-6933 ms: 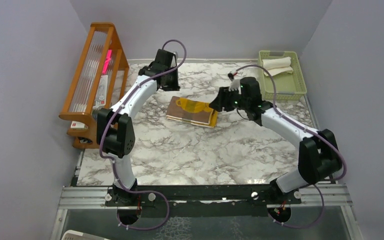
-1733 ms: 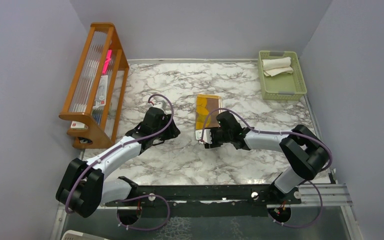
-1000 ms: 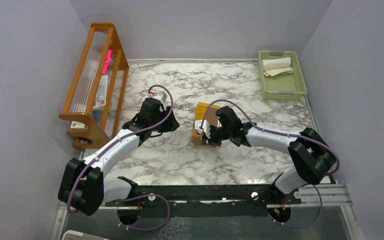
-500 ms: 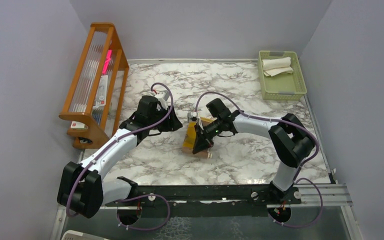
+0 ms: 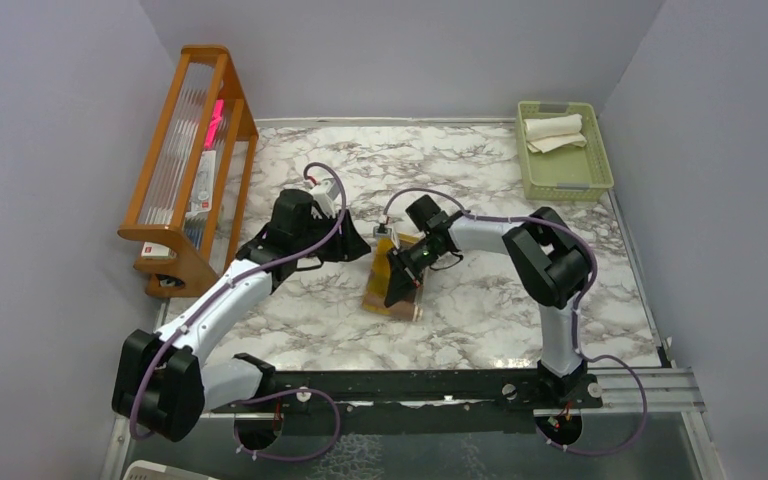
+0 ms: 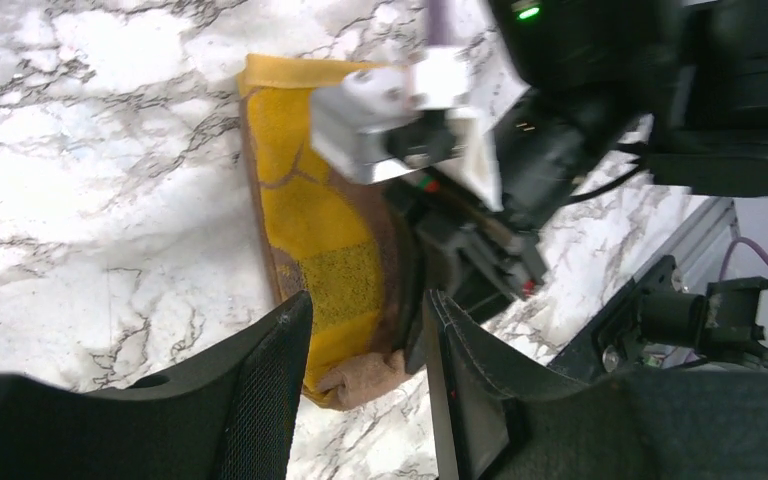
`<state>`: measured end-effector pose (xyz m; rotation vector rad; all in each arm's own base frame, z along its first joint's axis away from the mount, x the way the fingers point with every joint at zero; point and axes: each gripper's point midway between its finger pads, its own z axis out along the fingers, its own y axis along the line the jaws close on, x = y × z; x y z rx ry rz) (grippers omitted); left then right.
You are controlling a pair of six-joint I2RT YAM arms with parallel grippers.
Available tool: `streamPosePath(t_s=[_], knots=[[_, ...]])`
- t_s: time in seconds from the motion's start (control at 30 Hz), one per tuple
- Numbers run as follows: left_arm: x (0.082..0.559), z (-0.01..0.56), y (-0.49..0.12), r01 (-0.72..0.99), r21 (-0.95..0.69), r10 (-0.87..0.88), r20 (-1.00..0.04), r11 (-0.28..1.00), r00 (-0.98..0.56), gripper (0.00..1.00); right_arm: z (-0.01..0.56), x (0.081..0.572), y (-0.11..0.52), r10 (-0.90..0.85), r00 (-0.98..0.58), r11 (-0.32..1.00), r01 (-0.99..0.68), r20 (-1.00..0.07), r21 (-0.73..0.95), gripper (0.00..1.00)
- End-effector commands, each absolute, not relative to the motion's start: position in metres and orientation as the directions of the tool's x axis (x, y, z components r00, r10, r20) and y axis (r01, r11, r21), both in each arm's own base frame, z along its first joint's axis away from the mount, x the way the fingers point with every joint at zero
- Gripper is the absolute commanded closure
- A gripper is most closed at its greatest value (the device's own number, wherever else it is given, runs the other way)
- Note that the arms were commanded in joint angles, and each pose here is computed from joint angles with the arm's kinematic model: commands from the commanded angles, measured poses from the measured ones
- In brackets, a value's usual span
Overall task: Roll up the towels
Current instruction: Roll the towel at the center of the board.
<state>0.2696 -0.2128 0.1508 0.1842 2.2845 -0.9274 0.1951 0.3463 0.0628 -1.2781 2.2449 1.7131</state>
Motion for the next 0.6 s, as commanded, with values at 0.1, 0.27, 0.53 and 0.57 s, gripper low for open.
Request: streamPosePath(t_s=[0.1,0.27,0.53,0.57], knots=[[0.239,0.186,-0.226,0.480,-0.647,-0.093,-0.647,0.593,-0.757,0.55,0.032,0.191,0.345,-0.552,-0.780,0.200,-0.467,-0.295,0.861,0.99],[0.199,0.167,-0.234,0.457,-0.754,-0.079,-0.552,0.472,-0.830,0.77,0.006,0.204,0.346,-0.512,-0.830,0.317,-0.422,-0.221,0.850,0.99],[0.182,0.135,-0.237,0.331,-0.821,-0.103,-0.422,0.465,-0.901,0.95,-0.019,0.215,0.343,-0.469,-0.872,0.432,-0.367,-0.142,0.824,0.99],[0.182,0.131,-0.238,0.314,-0.825,-0.109,-0.407,0.469,-0.907,0.95,-0.020,0.215,0.342,-0.467,-0.874,0.437,-0.363,-0.138,0.823,0.99]])
